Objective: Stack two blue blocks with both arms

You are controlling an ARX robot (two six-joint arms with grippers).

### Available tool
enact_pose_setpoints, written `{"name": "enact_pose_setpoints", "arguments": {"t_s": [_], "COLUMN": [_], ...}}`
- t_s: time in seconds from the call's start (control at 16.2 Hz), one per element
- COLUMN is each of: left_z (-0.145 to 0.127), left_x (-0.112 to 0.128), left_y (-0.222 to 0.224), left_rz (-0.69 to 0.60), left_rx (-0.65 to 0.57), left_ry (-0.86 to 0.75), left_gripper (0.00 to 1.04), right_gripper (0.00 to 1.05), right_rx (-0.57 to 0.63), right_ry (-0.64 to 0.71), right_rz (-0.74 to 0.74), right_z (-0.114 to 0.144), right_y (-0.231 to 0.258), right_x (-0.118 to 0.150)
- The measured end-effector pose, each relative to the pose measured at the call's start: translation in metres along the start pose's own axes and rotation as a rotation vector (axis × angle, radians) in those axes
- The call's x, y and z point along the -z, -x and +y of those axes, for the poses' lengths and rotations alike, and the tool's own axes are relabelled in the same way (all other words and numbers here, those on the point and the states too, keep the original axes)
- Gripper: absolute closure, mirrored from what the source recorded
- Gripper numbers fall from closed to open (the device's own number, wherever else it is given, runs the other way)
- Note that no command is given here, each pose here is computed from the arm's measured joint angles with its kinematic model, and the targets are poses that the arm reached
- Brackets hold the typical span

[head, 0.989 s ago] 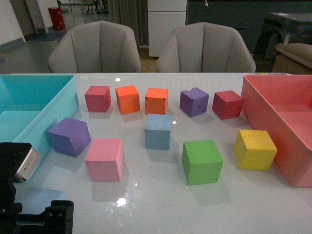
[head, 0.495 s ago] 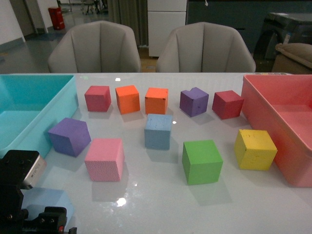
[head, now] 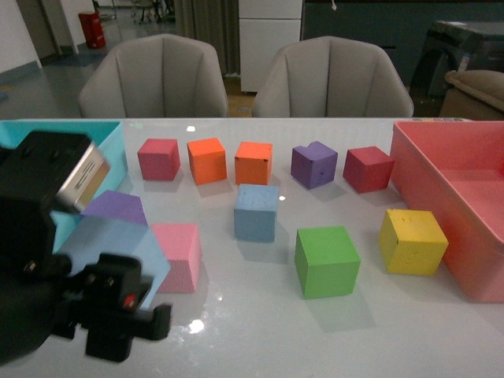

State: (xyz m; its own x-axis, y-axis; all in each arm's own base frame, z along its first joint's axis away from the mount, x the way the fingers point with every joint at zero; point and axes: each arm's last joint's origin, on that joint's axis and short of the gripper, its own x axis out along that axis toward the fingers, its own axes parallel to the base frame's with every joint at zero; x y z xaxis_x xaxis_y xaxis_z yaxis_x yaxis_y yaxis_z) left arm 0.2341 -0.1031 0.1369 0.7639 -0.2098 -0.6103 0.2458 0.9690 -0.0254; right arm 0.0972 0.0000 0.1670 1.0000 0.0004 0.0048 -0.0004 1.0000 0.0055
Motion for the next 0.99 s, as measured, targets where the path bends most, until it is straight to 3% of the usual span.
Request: {"name": "enact_pose_setpoints", "arguments": {"t_s": [0.49, 0.74, 0.99], "left_z": [-0.1, -0.115, -0.106], "left_x": [-0.074, -0.099, -0.115], "left_y": [-0.057, -0.108, -0.152], "left_rz": [0.03, 0.09, 0.126], "left_rx": [0.122, 0.073, 0.009], "left_ry": [-0.115, -0.12, -0.073], "left_gripper": [0.57, 0.57, 0.57], "right_gripper": [0.06, 0.06, 0.06], "right_rx": [0.0, 0.0, 0.0], "right_ry": [0.0, 0.0, 0.0], "right_rz": [0.0, 0.0, 0.0], "right_z": [0.0, 0.0, 0.0], "right_y": [0.0, 0.0, 0.0], "right_x": [0.0, 0.0, 0.0]}}
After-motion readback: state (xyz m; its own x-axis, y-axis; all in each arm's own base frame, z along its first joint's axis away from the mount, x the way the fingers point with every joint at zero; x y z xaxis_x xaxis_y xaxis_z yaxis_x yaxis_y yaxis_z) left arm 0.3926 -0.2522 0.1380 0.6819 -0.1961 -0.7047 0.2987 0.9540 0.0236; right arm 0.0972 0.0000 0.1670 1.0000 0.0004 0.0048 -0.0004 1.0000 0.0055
